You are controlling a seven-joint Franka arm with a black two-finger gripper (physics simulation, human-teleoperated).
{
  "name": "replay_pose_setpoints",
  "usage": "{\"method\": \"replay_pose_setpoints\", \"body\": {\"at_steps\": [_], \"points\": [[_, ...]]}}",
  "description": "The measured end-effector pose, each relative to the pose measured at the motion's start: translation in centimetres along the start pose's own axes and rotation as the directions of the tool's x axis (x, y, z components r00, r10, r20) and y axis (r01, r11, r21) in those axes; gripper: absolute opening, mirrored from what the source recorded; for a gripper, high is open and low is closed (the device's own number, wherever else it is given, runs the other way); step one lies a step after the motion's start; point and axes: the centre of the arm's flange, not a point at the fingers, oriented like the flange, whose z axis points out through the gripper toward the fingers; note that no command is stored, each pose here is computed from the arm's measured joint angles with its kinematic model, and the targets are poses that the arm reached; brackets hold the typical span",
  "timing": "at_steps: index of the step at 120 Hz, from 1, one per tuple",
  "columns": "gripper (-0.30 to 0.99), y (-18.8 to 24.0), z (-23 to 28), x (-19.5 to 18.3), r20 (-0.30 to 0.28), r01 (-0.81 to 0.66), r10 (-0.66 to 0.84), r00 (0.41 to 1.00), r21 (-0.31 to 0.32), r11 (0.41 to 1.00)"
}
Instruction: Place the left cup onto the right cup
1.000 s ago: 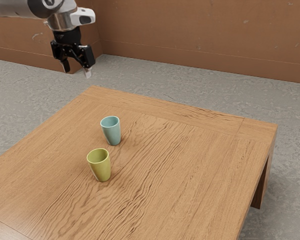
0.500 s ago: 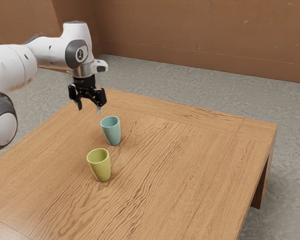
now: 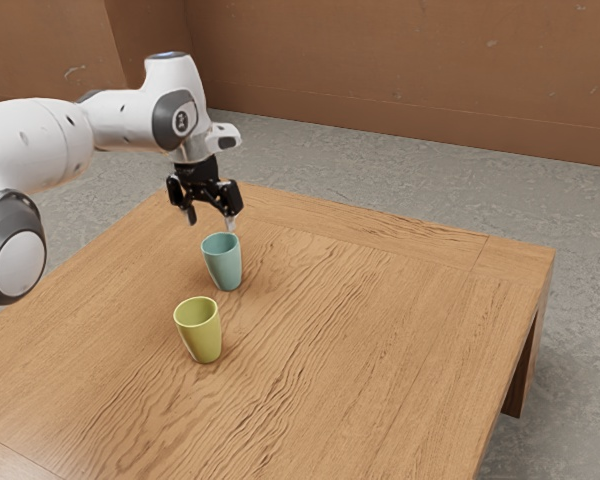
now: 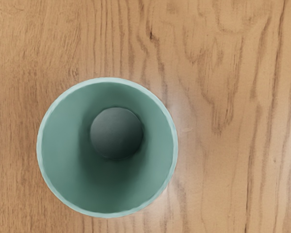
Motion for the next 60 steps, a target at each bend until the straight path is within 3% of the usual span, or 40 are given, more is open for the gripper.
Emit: {"method": "replay_pose_setpoints", "body": {"at_steps": [60], "points": [[0.68, 1.2, 3.4, -1.5, 0.050, 0.028, -0.028, 0.998, -0.013, 1.000]]}}
